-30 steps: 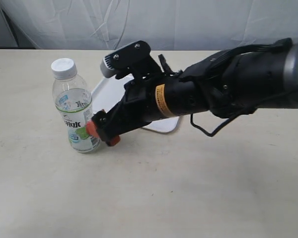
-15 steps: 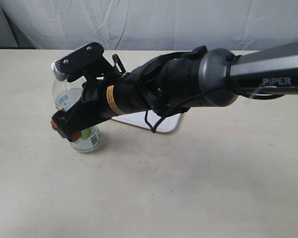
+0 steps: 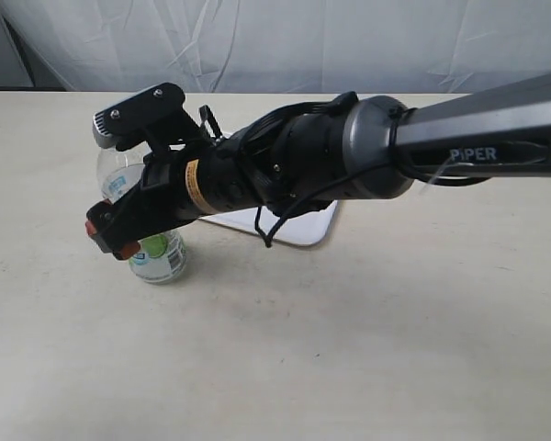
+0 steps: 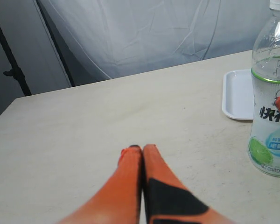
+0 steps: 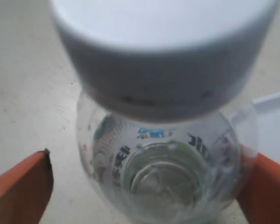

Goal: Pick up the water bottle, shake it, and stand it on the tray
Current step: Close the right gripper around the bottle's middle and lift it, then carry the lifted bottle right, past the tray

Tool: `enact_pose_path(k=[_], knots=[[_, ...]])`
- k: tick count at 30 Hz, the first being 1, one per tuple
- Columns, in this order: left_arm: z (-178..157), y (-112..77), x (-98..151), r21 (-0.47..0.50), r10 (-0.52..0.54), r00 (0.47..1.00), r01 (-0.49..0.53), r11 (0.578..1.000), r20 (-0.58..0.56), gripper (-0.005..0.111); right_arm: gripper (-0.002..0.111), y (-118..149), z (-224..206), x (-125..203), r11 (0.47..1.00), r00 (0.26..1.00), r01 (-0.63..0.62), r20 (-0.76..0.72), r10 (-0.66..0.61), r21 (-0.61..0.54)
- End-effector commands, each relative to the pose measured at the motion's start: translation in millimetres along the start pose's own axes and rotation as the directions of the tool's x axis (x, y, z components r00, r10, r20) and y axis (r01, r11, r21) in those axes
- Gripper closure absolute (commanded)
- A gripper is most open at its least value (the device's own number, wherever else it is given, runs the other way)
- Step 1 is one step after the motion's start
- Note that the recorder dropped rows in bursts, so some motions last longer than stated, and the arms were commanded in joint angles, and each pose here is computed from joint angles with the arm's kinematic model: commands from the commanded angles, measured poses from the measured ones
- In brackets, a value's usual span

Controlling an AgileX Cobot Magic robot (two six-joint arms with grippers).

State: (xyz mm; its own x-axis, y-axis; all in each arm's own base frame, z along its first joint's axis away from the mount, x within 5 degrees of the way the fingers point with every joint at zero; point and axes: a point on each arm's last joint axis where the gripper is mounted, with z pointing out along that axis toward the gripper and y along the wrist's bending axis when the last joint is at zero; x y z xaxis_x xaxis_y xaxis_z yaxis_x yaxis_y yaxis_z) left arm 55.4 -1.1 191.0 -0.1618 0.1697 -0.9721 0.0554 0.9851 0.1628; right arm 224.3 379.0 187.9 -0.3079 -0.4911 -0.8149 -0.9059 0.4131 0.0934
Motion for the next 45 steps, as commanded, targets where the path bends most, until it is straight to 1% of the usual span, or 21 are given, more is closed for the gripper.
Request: enact_pose_path(k=[1,2,7,8,11,16,23,26,28,32,35,42,43,44,45], knots=[[0.0,-0.2,0.2,0.001,-0.008,1.0,0.008,1.0,0.01,0.106,0.043,-0.9,0.8,-1.0,1.0,1.0,0.002,0.004,-0.002,0.005],[0.0,-0.2,0.2,0.001,-0.008,1.0,0.008,1.0,0.01,0.106,0.057,-0.9,0.8,-1.0,1.0,1.0,0.002,0.004,-0.002,0.005],[0.0,-0.2,0.2,0.001,-0.008,1.0,0.008,1.0,0.01,0.106,0.11,-0.4,0.8,-1.0,1.0,1.0,0.002,0.003,-0.002,-0.002],[0.0,-0.2,0.2,0.001,-0.008,1.0,0.008,1.0,0.01,0.106,0.108,-0.4,0.8,-1.0,1.0,1.0,0.002,0.003,-0.002,-0.002],[0.0,-0.2,0.2,0.001,-0.008,1.0,0.008,1.0,0.01,0.106,0.108,-0.1,0.8,-1.1,1.0,1.0,-0.016,0.005,0.016,-0.004],[0.0,-0.2,0.2,0.001,-0.008,1.0,0.008,1.0,0.01,0.106,0.109,4.7,-7.4,-8.7,0.999,0.999,-0.018,0.026,0.019,-0.043],[0.0,-0.2,0.2,0.001,-0.008,1.0,0.008,1.0,0.01,0.106,0.109,4.2,-11.8,-13.1,0.999,0.999,-0.023,0.041,0.025,-0.03],[0.0,-0.2,0.2,0.001,-0.008,1.0,0.008,1.0,0.01,0.106,0.109,8.9,-20.1,-20.7,0.998,0.998,-0.026,0.062,0.03,-0.059],[0.0,-0.2,0.2,0.001,-0.008,1.0,0.008,1.0,0.01,0.106,0.109,10.5,-30.8,-29.2,0.998,0.996,-0.025,0.087,0.03,-0.057],[0.0,-0.2,0.2,0.001,-0.008,1.0,0.008,1.0,0.01,0.106,0.109,8.0,-57.5,-34.4,1.0,0.992,-0.019,0.124,0.016,0.02],[0.0,-0.2,0.2,0.001,-0.008,1.0,0.008,1.0,0.01,0.106,0.109,1.5,-78.1,-25.8,0.993,0.992,-0.044,0.125,0.03,0.105],[0.0,-0.2,0.2,0.001,-0.008,1.0,0.008,1.0,0.01,0.106,0.109,11.2,-136.1,-1.7,0.992,0.989,-0.069,0.14,0.054,0.108],[0.0,-0.2,0.2,0.001,-0.008,1.0,0.008,1.0,0.01,0.106,0.109,11.2,-145.7,0.9,0.989,0.987,-0.071,0.151,0.052,0.126],[0.0,-0.2,0.2,0.001,-0.008,1.0,0.008,1.0,0.01,0.106,0.109,7.3,-153.1,5.0,0.98,0.986,-0.079,0.158,0.051,0.181],[0.0,-0.2,0.2,0.001,-0.008,1.0,0.008,1.0,0.01,0.106,0.109,-0.2,-162.8,8.4,0.956,0.982,-0.109,0.176,0.062,0.273]])
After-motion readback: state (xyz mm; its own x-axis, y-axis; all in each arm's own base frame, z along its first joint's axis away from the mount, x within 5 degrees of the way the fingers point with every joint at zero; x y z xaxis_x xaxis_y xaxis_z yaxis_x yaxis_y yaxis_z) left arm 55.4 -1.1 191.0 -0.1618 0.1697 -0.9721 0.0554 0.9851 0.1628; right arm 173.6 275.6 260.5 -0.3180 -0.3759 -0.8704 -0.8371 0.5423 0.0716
